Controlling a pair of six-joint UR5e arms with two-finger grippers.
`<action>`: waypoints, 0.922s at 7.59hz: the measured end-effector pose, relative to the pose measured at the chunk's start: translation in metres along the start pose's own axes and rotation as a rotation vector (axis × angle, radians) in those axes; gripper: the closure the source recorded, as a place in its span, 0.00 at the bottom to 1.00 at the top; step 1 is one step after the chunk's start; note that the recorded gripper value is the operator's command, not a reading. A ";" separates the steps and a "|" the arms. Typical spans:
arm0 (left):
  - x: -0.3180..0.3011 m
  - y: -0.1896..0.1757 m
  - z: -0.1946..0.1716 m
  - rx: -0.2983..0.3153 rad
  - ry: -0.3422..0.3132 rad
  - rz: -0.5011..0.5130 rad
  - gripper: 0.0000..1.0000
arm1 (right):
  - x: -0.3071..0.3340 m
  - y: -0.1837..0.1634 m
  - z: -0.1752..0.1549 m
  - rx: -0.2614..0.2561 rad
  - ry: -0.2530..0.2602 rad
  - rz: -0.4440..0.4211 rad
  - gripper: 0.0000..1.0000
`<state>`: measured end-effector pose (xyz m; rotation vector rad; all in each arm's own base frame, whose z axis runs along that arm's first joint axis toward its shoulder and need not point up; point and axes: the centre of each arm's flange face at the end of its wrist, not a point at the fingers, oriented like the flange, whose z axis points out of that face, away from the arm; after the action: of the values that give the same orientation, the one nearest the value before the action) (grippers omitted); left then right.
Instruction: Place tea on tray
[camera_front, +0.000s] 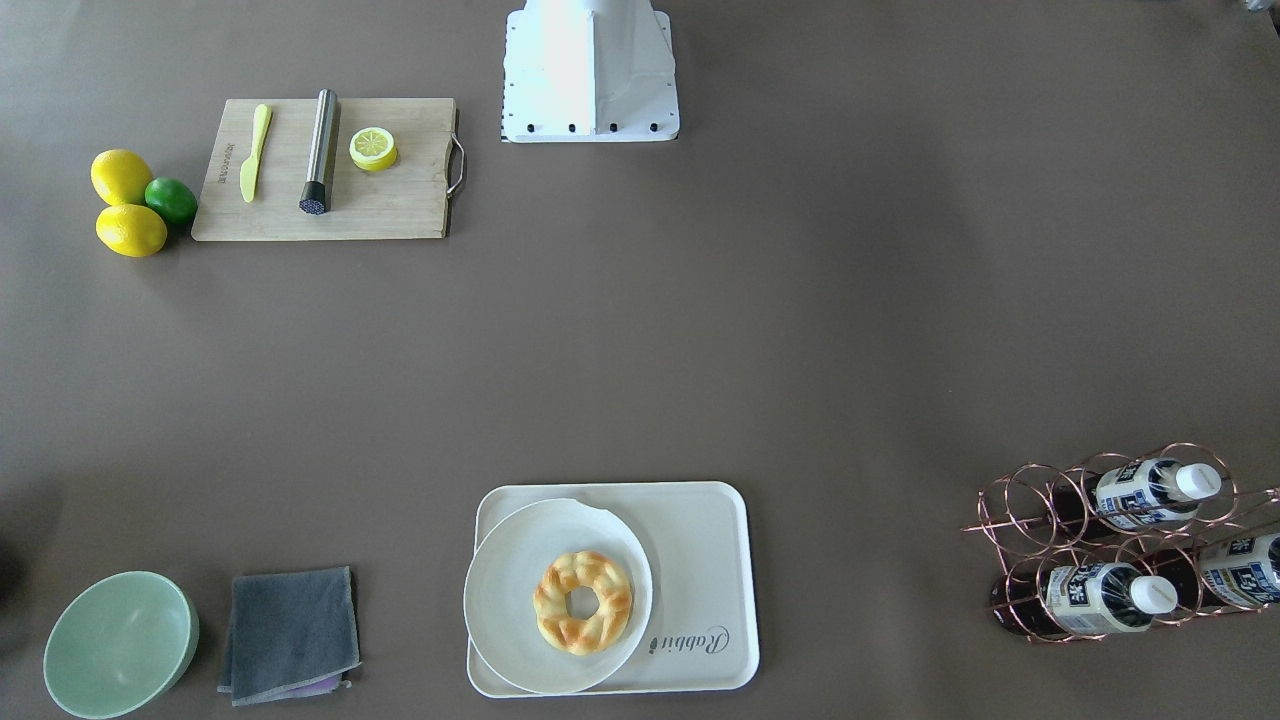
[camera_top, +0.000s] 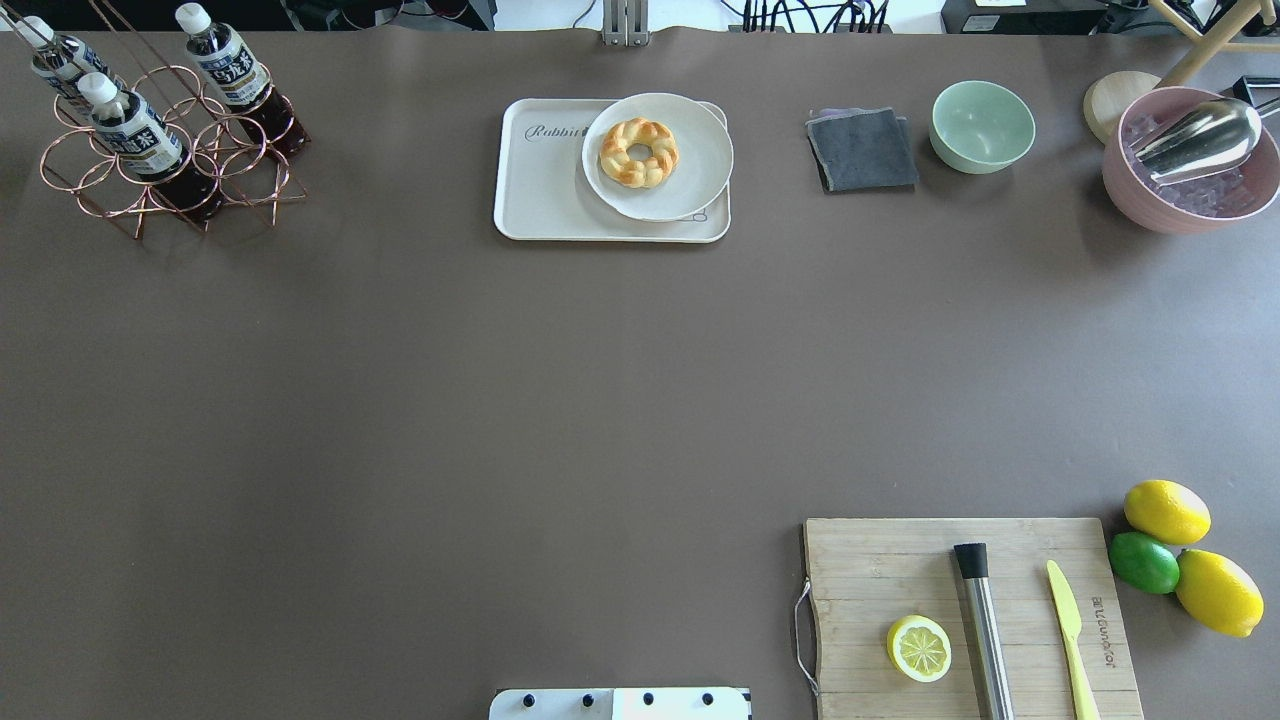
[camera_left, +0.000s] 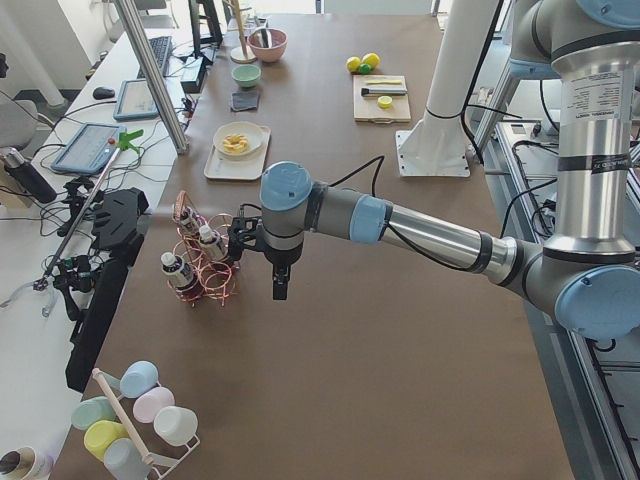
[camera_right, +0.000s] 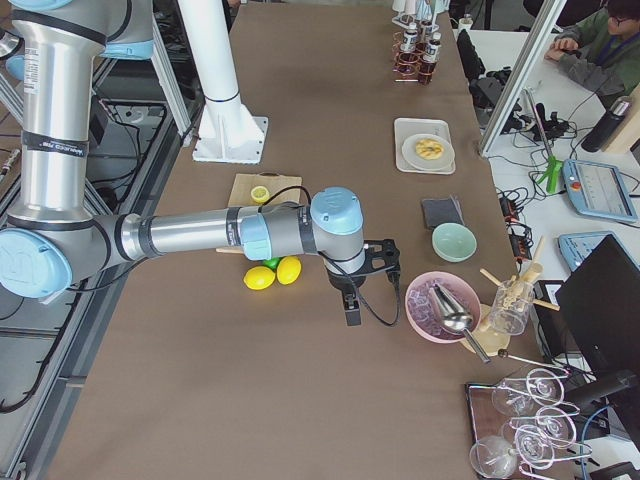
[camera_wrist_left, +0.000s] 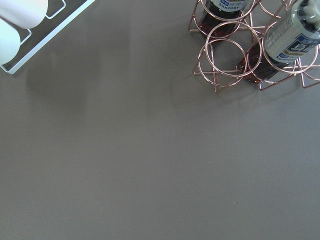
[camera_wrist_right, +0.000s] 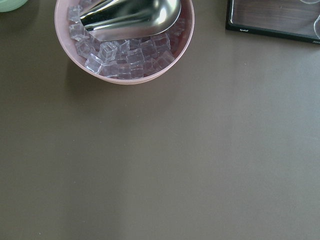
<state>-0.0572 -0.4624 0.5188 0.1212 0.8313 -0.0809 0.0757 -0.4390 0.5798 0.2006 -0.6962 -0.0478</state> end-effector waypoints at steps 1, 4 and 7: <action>0.000 0.000 0.000 0.000 0.000 0.000 0.03 | 0.001 0.001 0.001 -0.002 0.002 0.001 0.00; -0.001 0.000 0.002 -0.003 -0.002 -0.002 0.03 | 0.001 0.001 0.001 -0.001 0.003 0.001 0.00; -0.003 0.000 0.001 -0.002 -0.007 -0.011 0.03 | 0.001 0.002 0.001 -0.002 0.003 0.002 0.00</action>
<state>-0.0583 -0.4630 0.5221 0.1145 0.8255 -0.0904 0.0758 -0.4376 0.5819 0.1978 -0.6928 -0.0467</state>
